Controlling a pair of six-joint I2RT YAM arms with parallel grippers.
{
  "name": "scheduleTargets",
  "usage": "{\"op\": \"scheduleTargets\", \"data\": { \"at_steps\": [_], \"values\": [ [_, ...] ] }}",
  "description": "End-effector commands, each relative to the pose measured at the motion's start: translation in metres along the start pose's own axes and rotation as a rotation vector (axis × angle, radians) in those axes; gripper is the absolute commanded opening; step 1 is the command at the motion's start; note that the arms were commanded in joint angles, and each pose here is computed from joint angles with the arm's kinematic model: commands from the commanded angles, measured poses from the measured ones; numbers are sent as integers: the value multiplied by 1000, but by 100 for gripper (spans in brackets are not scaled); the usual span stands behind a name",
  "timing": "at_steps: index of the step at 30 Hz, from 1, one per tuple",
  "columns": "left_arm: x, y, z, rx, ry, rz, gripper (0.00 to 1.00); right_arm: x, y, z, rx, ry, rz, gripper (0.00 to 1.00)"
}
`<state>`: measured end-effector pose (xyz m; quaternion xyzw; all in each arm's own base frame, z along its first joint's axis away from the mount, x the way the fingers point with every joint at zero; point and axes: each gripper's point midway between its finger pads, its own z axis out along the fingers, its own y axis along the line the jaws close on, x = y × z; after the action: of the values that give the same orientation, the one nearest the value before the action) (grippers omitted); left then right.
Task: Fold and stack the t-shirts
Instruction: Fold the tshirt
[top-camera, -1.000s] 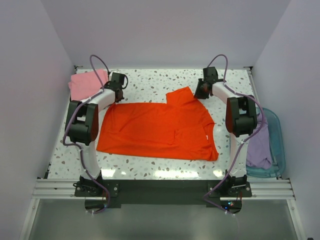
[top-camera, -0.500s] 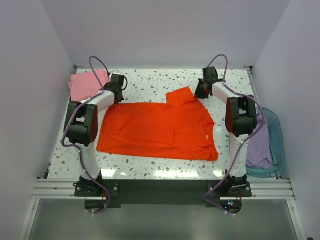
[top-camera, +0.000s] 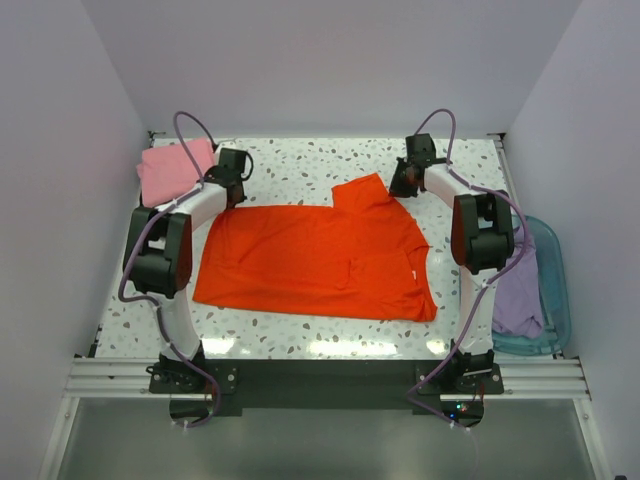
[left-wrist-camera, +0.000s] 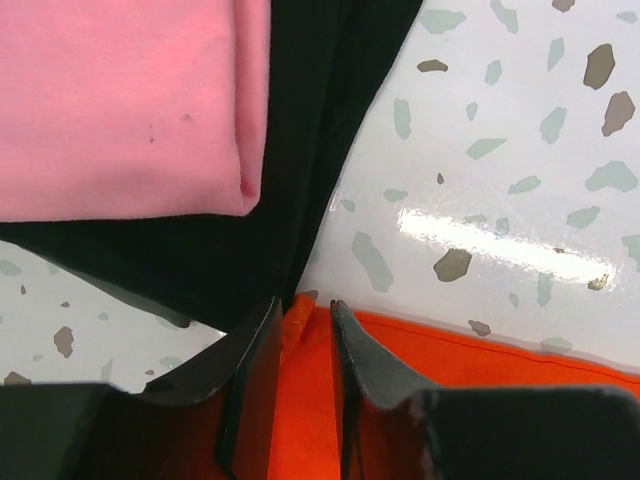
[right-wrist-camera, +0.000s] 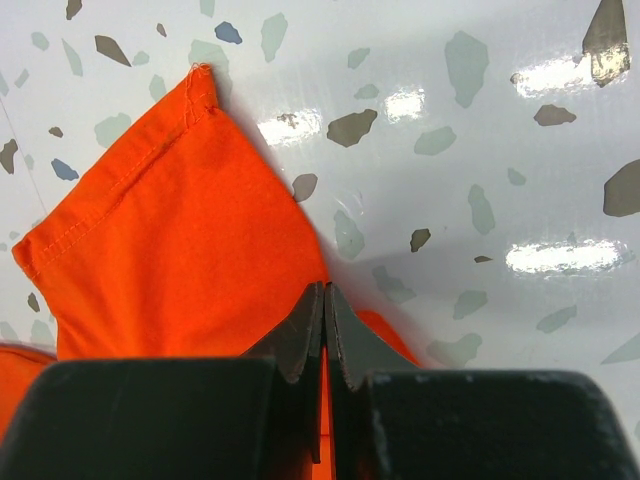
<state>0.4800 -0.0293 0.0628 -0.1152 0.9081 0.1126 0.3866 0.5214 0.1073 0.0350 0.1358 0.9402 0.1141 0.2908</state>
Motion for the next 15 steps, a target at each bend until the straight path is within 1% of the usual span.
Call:
{"op": "scheduleTargets", "data": {
  "at_steps": [1, 7, 15],
  "values": [
    [-27, 6, -12, -15, -92, -54, 31, -15, 11, -15, -32, -50, 1, 0],
    [-18, 11, -6, -55, -60, -44, 31, -14, 11, -15, -32, -47, 0, 0],
    [-9, 7, 3, -44, -34, -34, 27, -13, 10, -15, -28, -42, -4, 0]
  ]
}}
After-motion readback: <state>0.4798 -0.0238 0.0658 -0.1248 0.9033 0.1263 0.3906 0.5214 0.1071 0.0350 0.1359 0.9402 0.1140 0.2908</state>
